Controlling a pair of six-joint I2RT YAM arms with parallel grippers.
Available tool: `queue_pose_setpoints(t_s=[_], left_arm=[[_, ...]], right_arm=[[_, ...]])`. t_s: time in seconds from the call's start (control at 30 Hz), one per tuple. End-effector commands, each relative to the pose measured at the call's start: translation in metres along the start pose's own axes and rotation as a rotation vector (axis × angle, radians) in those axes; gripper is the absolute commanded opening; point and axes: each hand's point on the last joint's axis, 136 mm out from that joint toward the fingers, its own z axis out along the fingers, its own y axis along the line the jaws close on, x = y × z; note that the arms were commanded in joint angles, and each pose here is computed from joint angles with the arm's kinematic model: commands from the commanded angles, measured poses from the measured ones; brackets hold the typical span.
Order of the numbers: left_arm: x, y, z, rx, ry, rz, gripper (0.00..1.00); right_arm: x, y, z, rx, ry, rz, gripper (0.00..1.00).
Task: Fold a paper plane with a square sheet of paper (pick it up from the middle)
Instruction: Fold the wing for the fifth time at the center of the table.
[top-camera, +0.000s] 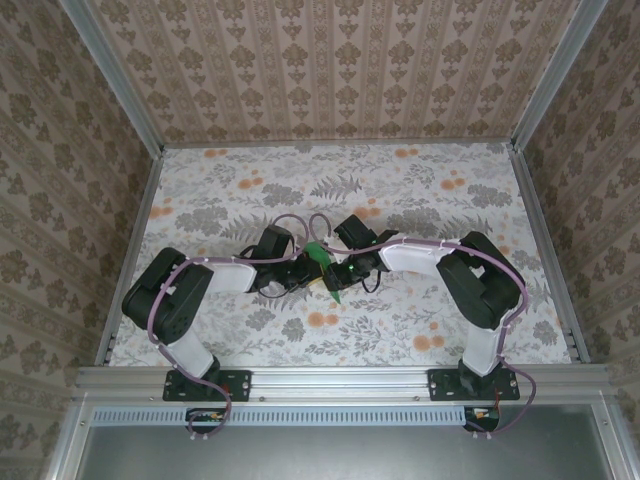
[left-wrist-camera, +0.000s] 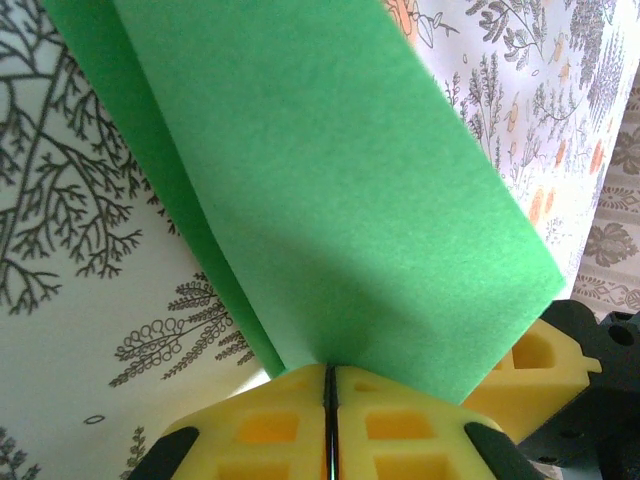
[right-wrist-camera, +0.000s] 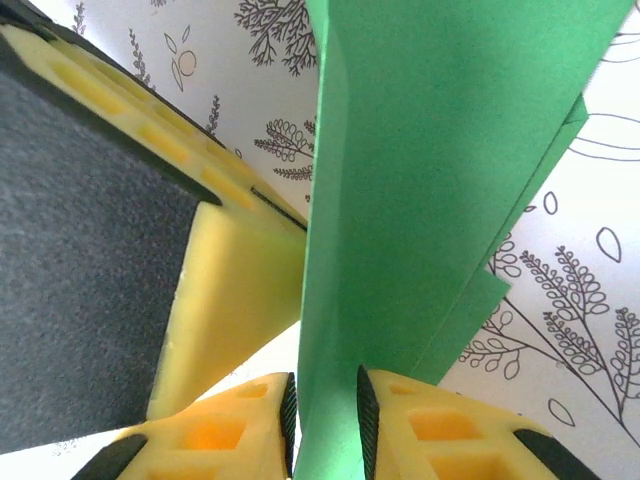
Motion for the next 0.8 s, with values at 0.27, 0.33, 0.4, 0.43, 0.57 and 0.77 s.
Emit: queue_pose_setpoints(t_s=[0.27,0.33,0.4,0.43,0.57,0.77], left_arm=[[-0.001,0.002,-0.005,-0.016,-0.013,0.013,0.06],[-0.001,0.003,-0.005,-0.017,-0.016,0.012,0.05],[-0.003,0.001,-0.008,-0.014,-0.024,0.014,0.05],[-0.003,0.002,-0.009,-0.015,-0.027,0.012,0.05],[-0.007,0.001,-0.017,-0.011,-0.053,0.017,0.06],[-0.009,-0.005,-0.020,0.021,-0.054,0.032,0.06]], right_arm=[[-0.012,0.001,0.002,-0.005,-0.027,0.005,0.27],[-0.011,0.001,0.002,-0.008,-0.026,0.006,0.23],[-0.010,0.001,0.002,-0.014,-0.022,0.007,0.17],[-0.010,0.002,0.002,-0.024,-0.020,0.003,0.14],[-0.006,0.007,0.004,-0.067,-0.002,0.002,0.09],[0.002,0.008,0.010,-0.128,0.038,0.034,0.08]])
